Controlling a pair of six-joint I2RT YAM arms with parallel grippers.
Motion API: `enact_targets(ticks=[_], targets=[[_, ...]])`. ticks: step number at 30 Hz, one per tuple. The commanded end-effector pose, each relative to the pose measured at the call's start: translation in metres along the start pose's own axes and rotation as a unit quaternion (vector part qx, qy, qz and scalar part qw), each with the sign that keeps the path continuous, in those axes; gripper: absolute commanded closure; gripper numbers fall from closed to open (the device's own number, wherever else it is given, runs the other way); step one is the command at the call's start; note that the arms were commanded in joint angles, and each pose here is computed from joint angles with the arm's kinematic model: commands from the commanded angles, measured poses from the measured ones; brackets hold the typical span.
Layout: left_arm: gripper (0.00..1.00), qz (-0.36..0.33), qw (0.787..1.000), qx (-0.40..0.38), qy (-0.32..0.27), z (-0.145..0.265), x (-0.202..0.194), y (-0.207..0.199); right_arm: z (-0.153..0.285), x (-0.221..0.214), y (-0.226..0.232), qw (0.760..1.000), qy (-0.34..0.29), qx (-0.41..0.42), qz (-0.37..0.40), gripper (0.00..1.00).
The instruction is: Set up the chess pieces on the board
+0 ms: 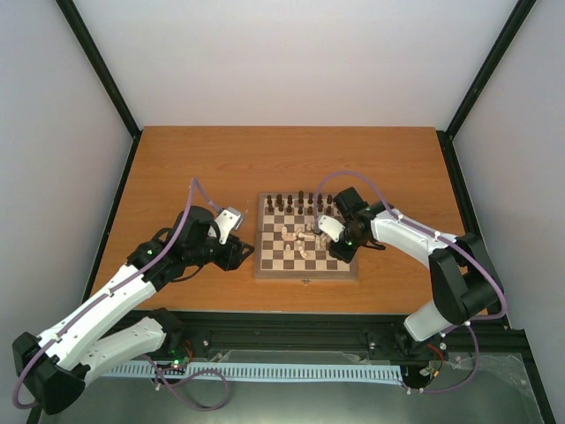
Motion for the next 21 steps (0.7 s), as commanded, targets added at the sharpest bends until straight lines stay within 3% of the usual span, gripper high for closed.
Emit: enact_targets(ticks=[1,11,17,21], targets=[[0.43,-0.013,1.0,-0.014,-0.007,0.001,0.004,-0.005,-0.003,0.009,0.0,1.0,-0.004,0.002,0.007,0.92],[0.43,-0.012,1.0,-0.014,-0.007,0.001,0.003,-0.005,-0.007,0.009,-0.001,1.0,0.008,-0.009,0.006,0.88],[0.43,-0.012,1.0,-0.014,-0.008,0.001,0.003,-0.005,0.012,0.015,0.0,1.0,-0.014,-0.021,0.016,0.78],[0.43,-0.013,1.0,-0.015,-0.008,0.002,0.003,-0.005,0.037,0.019,-0.006,0.998,-0.06,-0.001,0.026,0.68]])
Point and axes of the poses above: each gripper's point midway between its finger pads, its own z axis back along the fingers, its own y axis along the line the jaws close on, x = y × z, the point moved 7 cm from there along z, back along the fingers, and after that the axes turned 9 degrees about z, right-handed, at the moved point
